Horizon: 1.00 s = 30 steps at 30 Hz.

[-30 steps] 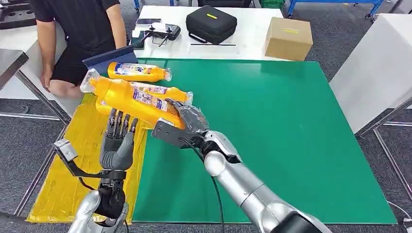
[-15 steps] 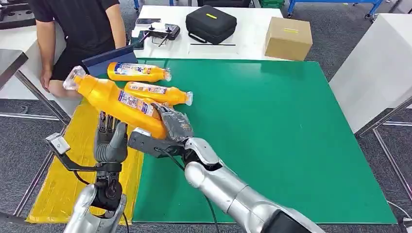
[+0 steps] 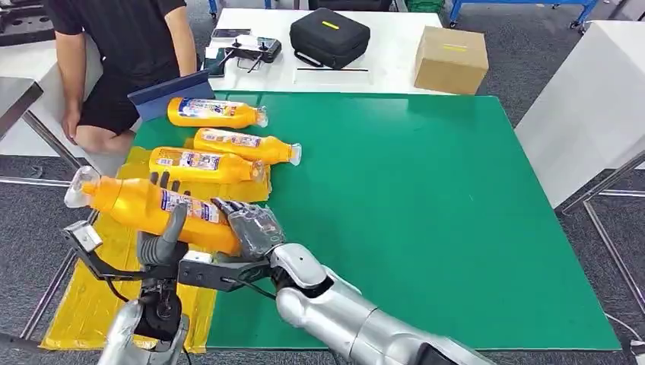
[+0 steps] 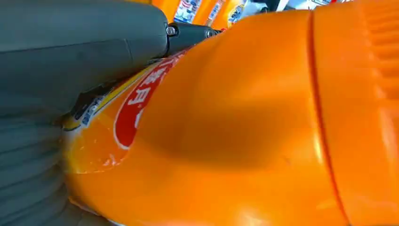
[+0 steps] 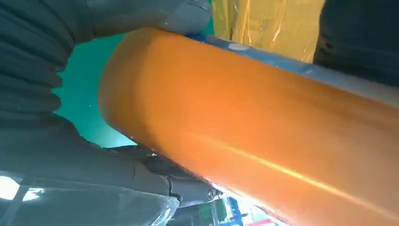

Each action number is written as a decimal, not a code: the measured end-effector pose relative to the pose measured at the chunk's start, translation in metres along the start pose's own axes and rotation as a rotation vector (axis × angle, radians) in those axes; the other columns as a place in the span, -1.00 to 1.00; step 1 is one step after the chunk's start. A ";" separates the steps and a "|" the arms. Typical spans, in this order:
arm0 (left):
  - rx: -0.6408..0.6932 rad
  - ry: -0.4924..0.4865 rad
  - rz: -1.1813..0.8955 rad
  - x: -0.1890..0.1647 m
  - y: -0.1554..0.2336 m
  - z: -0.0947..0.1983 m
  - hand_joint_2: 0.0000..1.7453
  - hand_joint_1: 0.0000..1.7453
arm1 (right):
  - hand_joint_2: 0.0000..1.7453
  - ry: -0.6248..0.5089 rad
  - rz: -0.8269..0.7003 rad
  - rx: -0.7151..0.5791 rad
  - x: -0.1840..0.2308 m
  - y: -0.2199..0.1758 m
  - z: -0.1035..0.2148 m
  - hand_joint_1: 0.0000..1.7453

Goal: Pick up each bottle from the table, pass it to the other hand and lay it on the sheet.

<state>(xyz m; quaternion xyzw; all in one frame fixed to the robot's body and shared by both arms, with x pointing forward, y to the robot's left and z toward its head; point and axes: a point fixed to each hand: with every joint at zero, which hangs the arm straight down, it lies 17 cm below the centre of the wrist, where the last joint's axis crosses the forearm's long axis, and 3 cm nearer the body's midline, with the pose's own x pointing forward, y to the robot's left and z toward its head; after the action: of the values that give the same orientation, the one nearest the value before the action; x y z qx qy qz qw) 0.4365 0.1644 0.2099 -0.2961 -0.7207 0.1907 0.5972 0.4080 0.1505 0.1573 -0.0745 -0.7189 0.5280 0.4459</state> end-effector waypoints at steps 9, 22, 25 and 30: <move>0.029 -0.003 -0.002 -0.004 0.010 0.015 1.00 0.98 | 1.00 -0.001 0.004 0.025 0.000 0.016 0.007 1.00; 0.039 -0.014 -0.004 -0.002 0.014 0.015 1.00 1.00 | 1.00 -0.006 -0.005 0.030 0.002 0.019 0.008 1.00; 0.040 -0.017 0.000 -0.001 0.014 0.015 1.00 1.00 | 1.00 -0.007 -0.009 0.031 0.002 0.019 0.008 1.00; 0.042 -0.025 0.003 0.000 0.014 0.016 1.00 1.00 | 1.00 -0.013 -0.006 0.032 0.001 0.020 0.009 1.00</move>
<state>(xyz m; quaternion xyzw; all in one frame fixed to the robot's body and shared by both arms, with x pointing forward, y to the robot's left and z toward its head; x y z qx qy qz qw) 0.4238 0.1762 0.1972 -0.2824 -0.7233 0.2104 0.5940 0.3940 0.1537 0.1407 -0.0616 -0.7136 0.5384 0.4440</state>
